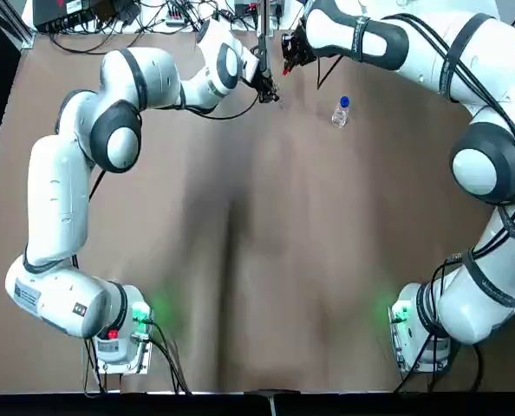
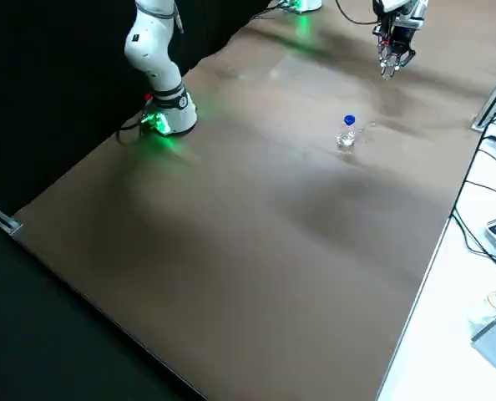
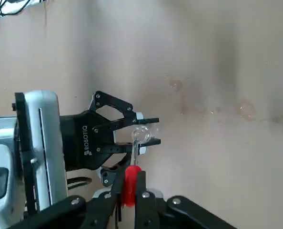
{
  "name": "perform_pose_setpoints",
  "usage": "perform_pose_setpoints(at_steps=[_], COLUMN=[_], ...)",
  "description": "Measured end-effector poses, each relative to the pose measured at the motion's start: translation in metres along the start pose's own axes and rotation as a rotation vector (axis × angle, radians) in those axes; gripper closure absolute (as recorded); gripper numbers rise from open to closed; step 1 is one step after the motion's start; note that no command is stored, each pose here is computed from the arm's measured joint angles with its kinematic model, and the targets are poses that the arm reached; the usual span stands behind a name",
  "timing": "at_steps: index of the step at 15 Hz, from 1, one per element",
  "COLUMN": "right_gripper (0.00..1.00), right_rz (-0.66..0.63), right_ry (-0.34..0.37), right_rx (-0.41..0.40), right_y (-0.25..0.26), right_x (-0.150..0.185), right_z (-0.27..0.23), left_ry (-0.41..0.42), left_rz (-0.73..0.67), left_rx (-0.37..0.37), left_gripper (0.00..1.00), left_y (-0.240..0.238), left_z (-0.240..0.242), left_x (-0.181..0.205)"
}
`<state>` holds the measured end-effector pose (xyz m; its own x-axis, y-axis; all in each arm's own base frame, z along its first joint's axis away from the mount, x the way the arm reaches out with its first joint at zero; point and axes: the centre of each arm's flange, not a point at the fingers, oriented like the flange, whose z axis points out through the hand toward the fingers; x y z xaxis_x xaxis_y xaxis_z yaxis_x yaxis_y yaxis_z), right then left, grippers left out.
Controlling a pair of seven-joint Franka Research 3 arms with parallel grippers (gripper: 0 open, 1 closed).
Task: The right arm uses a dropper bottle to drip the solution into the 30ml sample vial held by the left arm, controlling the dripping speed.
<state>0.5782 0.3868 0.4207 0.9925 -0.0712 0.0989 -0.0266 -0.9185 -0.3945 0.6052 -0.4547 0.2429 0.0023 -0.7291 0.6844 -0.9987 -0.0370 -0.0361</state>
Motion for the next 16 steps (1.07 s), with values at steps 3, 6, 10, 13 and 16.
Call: perform_pose_setpoints(at_steps=[3,6,10,13,16], right_gripper=[0.89,0.96,0.96,0.96,0.96], right_rz=[0.002,0.008,0.012,0.013,0.014], right_ry=[0.002,0.006,0.009,0.009,0.009], right_rx=[-0.001,-0.004,-0.006,-0.006,-0.007], right_y=[0.0010,0.0049,0.0075,0.0080,0.0085], right_x=[0.0009,0.0040,0.0060,0.0064,0.0067], right_z=[-0.0004,-0.0015,-0.0023,-0.0024,-0.0025], left_ry=[0.000,0.001,0.001,0.001,0.001], left_rz=[0.000,0.001,0.001,0.001,0.001], left_rx=[0.000,-0.001,-0.001,-0.001,-0.001], left_gripper=[0.69,0.69,0.69,0.69,0.69], left_y=[0.0000,0.0006,0.0007,0.0008,0.0009], left_z=[0.0000,0.0004,0.0005,0.0005,0.0006], left_x=[0.0001,0.0007,0.0008,0.0009,0.0011])
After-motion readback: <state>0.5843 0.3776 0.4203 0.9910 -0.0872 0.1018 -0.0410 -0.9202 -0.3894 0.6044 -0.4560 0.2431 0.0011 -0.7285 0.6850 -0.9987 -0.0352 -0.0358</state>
